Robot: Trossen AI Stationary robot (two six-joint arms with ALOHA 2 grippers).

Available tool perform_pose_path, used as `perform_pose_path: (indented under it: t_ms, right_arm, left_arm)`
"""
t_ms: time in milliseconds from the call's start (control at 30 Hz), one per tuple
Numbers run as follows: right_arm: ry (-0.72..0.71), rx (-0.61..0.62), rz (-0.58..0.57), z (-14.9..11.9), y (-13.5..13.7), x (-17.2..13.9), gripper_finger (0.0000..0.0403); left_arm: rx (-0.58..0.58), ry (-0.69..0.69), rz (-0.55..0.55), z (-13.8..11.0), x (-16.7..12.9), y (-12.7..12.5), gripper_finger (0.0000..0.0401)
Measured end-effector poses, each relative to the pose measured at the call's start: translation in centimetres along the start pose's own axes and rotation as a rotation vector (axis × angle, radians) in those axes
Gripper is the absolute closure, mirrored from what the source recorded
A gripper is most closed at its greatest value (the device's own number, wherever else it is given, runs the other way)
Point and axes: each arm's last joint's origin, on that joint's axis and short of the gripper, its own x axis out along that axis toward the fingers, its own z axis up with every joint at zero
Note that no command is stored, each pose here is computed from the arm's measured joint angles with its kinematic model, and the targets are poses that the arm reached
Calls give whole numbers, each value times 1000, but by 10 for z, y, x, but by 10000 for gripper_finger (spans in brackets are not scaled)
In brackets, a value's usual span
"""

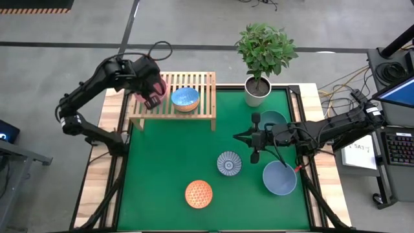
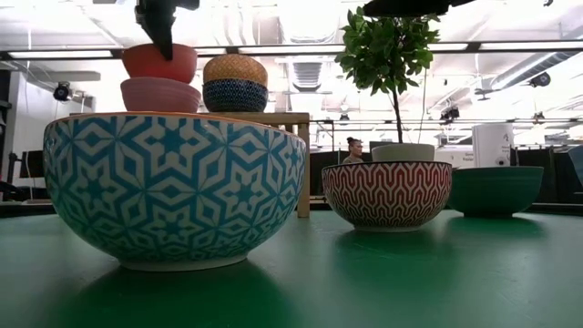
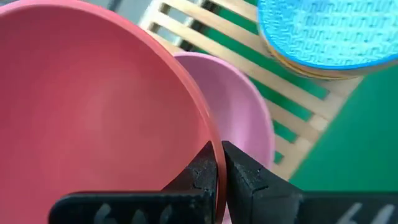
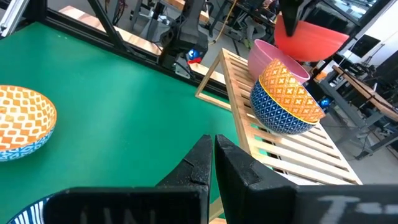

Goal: Place and stack bowls onto a shelf
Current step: Stack the orange bowl on top of the pink bowl on the shelf

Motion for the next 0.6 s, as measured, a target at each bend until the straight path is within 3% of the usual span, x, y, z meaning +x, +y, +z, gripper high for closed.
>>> perform_pose_path:
  t_ms: [133,600]
  right_arm:
    - [0,0,0,0,0,0,394]
    - [0,2,0,0,0,0,394]
  left_arm:
    - [7,2,-101,1,2,-3,401]
    - [-28,6,-102,1,2,-2,400]
